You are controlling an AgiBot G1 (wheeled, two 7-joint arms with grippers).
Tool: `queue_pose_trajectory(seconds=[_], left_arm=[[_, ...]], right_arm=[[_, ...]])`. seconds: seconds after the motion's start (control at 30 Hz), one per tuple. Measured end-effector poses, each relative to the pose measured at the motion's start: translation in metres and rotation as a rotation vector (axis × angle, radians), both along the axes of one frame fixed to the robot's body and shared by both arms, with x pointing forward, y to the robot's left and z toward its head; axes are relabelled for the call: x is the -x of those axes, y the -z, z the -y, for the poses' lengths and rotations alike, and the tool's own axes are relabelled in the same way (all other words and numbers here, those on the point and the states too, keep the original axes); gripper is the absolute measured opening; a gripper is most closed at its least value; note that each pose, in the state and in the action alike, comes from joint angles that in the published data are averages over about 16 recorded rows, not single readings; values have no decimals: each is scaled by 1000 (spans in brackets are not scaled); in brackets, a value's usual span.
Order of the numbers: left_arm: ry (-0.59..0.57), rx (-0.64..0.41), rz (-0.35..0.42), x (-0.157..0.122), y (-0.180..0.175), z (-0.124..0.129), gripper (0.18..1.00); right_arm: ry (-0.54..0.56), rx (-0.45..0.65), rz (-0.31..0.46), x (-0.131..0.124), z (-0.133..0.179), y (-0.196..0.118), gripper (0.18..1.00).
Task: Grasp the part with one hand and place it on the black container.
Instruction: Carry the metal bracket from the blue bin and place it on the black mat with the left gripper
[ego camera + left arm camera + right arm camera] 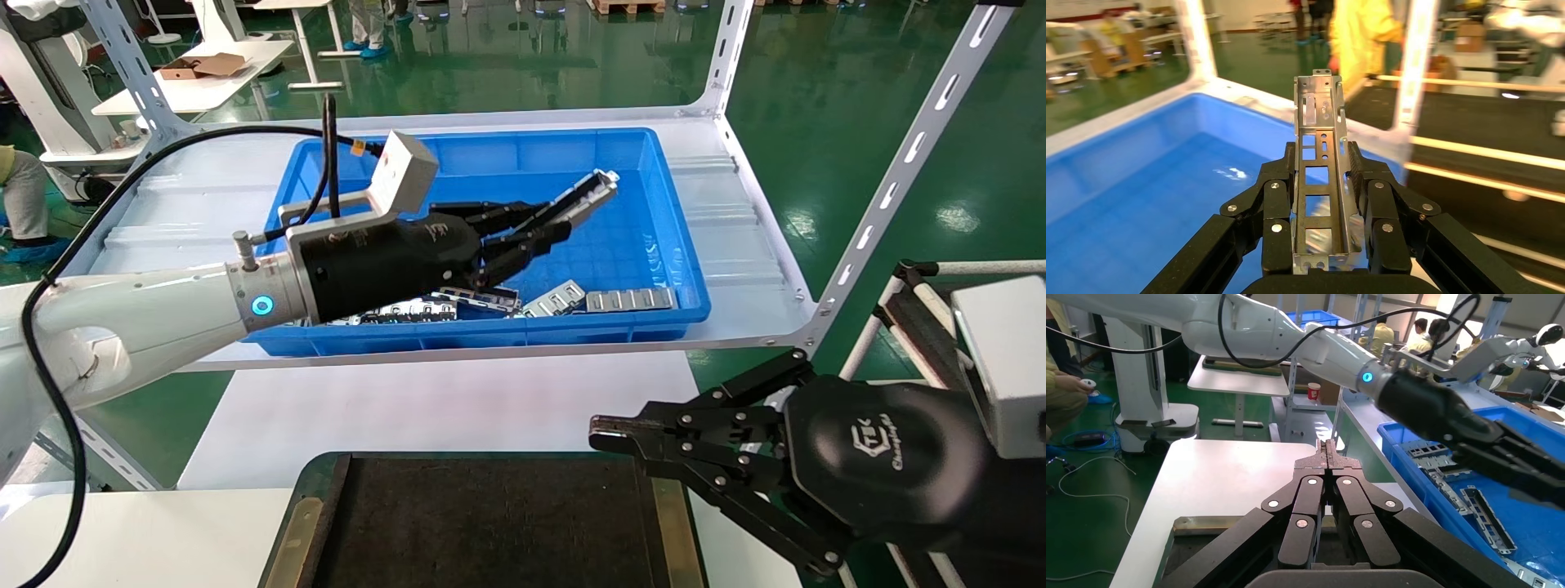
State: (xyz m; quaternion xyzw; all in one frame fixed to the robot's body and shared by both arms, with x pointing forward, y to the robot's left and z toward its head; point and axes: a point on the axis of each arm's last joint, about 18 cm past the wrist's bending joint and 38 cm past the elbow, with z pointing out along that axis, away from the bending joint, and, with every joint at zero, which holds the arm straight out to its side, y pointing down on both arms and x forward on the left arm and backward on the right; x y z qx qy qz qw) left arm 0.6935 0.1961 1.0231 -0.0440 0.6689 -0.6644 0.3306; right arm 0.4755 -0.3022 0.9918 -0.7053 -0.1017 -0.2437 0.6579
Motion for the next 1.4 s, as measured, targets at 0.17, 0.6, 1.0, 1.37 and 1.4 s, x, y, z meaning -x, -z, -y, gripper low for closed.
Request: queue_pose_trajectory(seconds=[0.17,0.6,1.0,1.37,1.4], left_arm=[[83,-15,-9,20,12,-1,354],[196,-41,-101,79,70,1,354],[137,-26,-294,120,158,5,354],[-12,25,-459,122,239,10,354],[-28,33,-470,121,245,12,354]], right_arm=[[0,0,0,0,0,0,191],[0,0,0,0,0,0,191],[0,0,0,0,0,0,191],[0,0,0,0,0,0,191],[0,0,0,0,0,0,191]])
